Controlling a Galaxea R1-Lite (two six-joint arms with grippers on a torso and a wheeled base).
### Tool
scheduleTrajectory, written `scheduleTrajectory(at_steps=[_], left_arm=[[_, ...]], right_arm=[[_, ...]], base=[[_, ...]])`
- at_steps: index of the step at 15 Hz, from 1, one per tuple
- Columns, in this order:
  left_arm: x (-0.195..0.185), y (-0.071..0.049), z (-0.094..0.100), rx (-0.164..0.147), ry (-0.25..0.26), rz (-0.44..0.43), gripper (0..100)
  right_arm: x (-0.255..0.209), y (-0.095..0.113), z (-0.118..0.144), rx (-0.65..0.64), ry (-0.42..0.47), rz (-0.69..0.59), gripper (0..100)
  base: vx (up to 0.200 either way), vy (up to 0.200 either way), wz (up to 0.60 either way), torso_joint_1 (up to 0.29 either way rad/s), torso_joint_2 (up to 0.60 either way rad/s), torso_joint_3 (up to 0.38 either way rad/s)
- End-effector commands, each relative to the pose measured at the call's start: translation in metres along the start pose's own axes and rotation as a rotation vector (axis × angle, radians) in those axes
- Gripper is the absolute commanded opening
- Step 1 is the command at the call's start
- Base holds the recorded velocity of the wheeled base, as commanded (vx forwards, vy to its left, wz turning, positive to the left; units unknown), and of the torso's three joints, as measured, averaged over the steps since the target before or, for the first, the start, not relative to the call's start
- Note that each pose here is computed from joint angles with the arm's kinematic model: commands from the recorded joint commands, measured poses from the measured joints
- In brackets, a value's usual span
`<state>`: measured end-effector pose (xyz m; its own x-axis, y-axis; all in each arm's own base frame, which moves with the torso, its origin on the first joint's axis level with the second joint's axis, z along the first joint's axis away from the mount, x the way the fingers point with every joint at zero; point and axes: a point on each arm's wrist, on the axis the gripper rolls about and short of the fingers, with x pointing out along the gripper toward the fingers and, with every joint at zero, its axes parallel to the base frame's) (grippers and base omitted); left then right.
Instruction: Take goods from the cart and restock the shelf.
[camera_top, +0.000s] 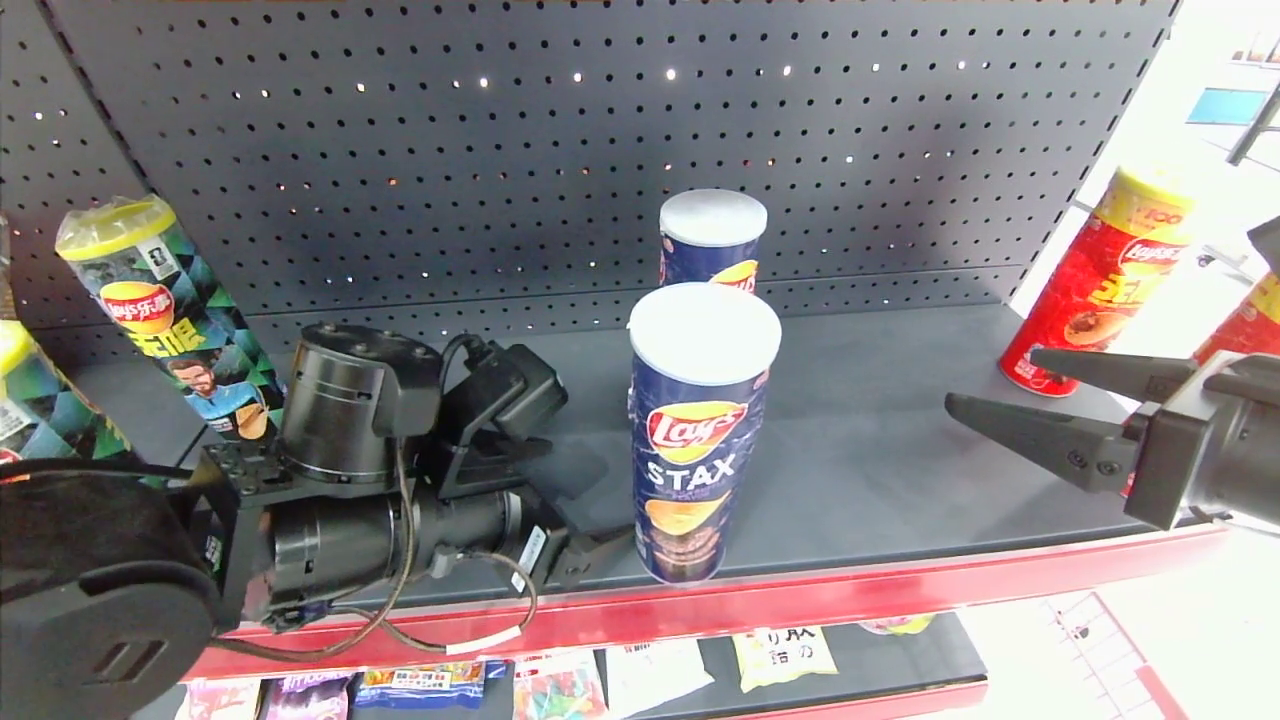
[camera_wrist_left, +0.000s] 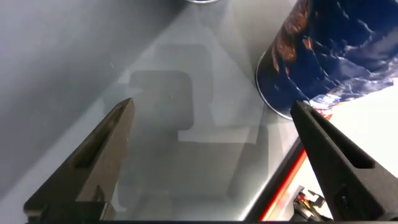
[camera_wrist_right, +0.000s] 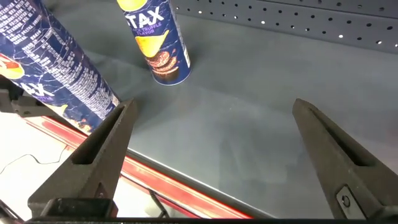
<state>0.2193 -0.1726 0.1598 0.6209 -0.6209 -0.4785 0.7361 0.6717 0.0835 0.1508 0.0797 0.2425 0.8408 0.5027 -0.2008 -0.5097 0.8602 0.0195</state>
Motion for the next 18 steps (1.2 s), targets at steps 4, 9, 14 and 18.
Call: scheduleTrajectory(at_steps=[4,9,14,18], left_arm=[[0.0045,0.0009,0.0034,0.001,-0.005,0.001,100],[0.0082,0.0017,0.0054,0.001,-0.007,0.001,100],[0.0095,0.002,0.0068,0.001,-0.01,0.001,100],[0.01,0.0016,0.0066,0.002,-0.008,0.0,100]], right_arm=[[0.0007,0.0,-0.0005,0.0,0.003,0.001,100],[0.0007,0.0,-0.0005,0.0,0.003,0.001,100],[0.0002,-0.0012,-0.0002,0.001,0.0,-0.007,100],[0.0002,-0.0012,0.0001,0.001,0.0,-0.007,100]], base=[[0.0,0.0,0.0,0.0,0.0,0.0],[0.0,0.0,0.0,0.0,0.0,0.0],[0.0,0.0,0.0,0.0,0.0,0.0],[0.0,0.0,0.0,0.0,0.0,0.0]])
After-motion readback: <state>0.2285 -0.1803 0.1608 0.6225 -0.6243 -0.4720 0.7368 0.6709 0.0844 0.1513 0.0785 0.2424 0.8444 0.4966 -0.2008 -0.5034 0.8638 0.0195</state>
